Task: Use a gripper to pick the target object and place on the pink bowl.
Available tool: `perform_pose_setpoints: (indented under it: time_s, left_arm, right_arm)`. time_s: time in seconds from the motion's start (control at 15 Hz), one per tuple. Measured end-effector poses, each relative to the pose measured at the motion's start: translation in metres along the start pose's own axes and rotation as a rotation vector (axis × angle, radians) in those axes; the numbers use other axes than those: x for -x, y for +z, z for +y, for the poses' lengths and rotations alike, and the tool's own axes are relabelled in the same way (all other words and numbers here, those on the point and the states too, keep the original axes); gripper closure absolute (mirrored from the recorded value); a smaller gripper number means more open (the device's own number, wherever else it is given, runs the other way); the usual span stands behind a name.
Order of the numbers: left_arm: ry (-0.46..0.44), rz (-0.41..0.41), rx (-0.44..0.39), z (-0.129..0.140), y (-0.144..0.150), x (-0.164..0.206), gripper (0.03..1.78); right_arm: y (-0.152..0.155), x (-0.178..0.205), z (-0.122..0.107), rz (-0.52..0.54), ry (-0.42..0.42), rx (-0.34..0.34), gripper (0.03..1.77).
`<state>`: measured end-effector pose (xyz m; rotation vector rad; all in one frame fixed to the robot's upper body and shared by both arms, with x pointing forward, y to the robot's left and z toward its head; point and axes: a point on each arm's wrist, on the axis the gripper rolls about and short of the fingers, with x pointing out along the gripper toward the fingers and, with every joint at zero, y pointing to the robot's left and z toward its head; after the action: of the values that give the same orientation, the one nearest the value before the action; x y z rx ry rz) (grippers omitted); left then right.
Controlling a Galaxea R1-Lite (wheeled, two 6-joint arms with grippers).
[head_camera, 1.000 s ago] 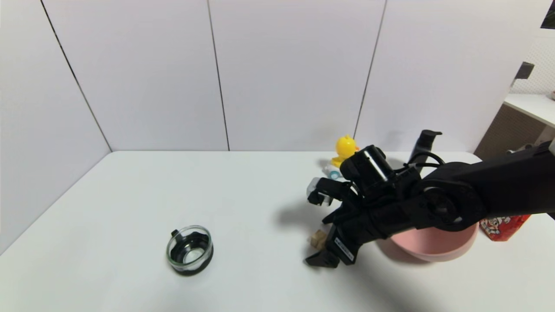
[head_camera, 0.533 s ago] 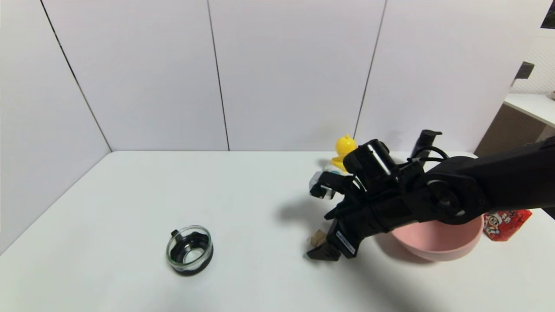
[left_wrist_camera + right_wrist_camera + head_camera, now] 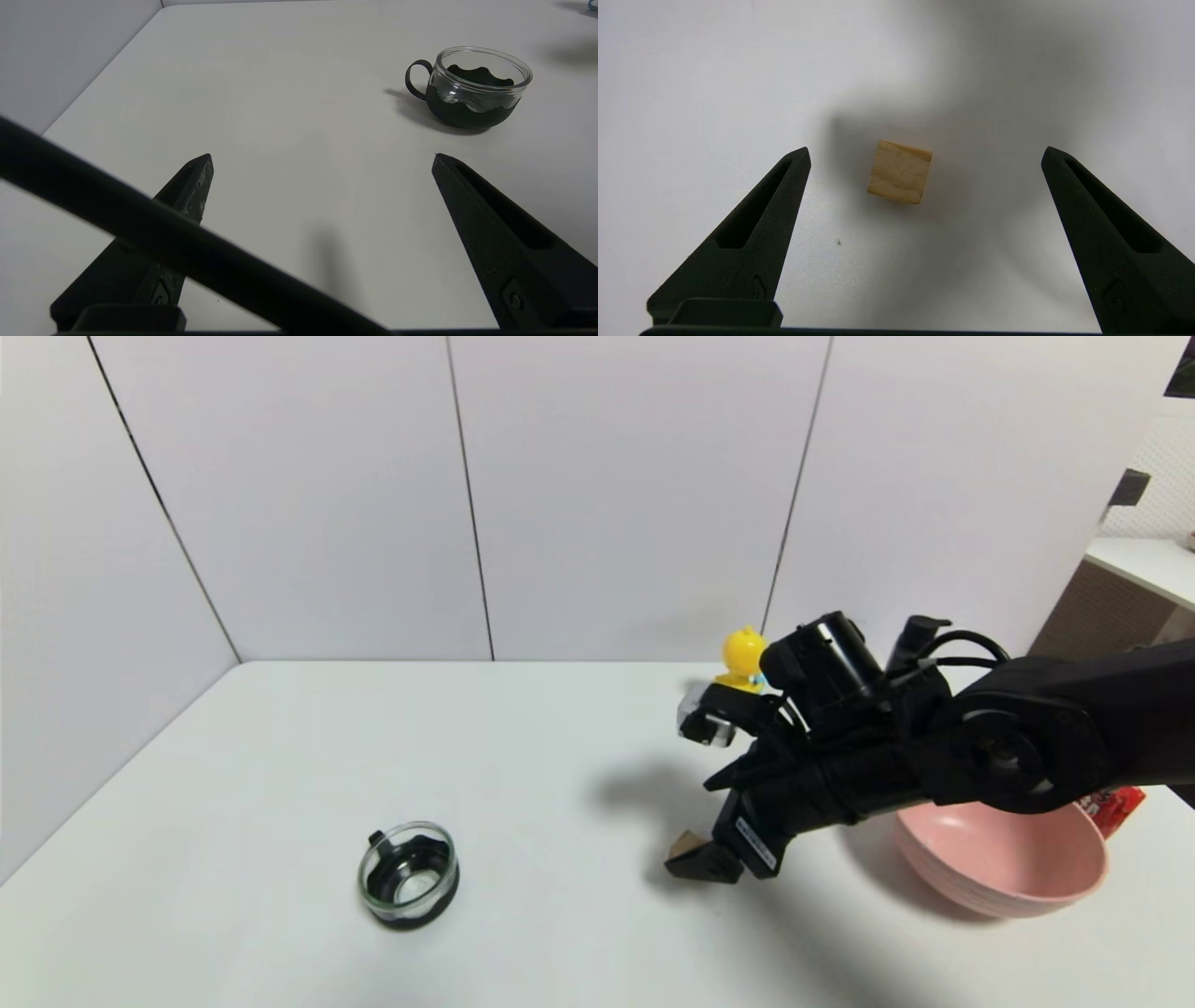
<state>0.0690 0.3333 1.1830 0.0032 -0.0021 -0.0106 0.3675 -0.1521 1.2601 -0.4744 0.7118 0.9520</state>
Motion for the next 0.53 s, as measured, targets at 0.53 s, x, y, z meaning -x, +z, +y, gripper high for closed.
perform_pose_setpoints:
  time_s: [0.53]
  left_arm:
    - [0.000, 0.000, 0.000, 0.0000, 0.0000, 0.0000, 0.12]
  right_arm:
    - [-0.0033, 0.0025, 0.0032, 0.019, 0.008, 0.000, 0.09]
